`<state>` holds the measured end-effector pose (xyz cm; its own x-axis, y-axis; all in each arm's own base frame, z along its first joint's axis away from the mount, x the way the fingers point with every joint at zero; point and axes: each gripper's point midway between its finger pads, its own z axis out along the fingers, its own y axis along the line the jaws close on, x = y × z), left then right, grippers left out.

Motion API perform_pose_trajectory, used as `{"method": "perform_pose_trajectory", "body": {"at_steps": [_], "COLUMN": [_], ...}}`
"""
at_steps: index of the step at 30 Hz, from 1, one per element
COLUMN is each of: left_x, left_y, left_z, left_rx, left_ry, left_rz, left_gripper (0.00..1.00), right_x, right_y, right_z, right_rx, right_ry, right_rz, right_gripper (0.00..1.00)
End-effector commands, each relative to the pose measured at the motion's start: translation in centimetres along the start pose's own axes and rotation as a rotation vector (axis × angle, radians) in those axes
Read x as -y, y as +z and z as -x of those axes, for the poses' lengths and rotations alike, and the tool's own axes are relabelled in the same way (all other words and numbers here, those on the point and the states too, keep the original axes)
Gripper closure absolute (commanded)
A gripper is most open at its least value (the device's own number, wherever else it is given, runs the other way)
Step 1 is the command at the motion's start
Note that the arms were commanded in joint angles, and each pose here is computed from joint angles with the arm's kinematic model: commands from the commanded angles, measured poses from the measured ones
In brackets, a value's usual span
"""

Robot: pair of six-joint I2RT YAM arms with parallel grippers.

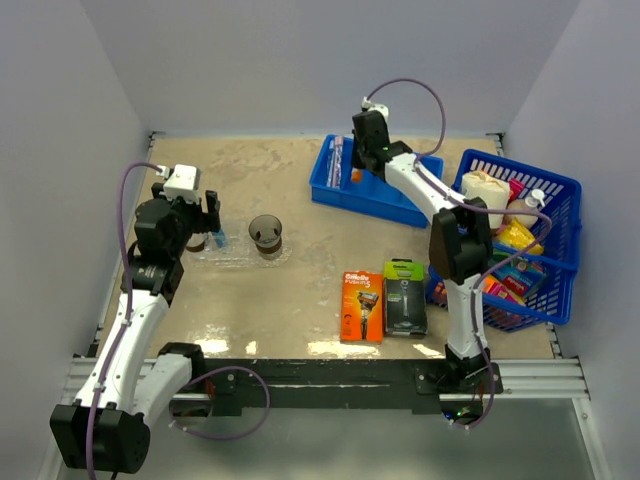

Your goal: Prepare toiletry sets of a toothbrush and toothpaste on the tray

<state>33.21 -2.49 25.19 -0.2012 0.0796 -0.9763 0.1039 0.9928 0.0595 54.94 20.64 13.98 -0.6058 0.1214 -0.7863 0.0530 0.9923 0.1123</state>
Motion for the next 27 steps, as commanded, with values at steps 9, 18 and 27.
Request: {"method": "perform_pose_trajectory", "body": {"at_steps": [9,18,27], "left_x": [0.5,3.6,13.1], "left_y": [-0.1,0.0,0.3], "left_z": [1.4,5.5,10.4], "left_rx": [0.056,0.086,0.092], "left_ry": [-0.009,-0.145,-0.333], "left_rz": [-0.020,-0.175,-0.669], "left_gripper": [0.21,0.22,0.23], "right_x": [-1.2,-5.5,-11.0], "right_y": [-6.0,-14.8,-22.5], "right_z": [7.6,7.4,0.4], "right_rx": [0.233,0.341,0.340], "right_ry": [-0.028,-0.251,-0.413], "right_rz": [0.119,0.281,0.479], "right_gripper": [1.00,1.00,1.00]}}
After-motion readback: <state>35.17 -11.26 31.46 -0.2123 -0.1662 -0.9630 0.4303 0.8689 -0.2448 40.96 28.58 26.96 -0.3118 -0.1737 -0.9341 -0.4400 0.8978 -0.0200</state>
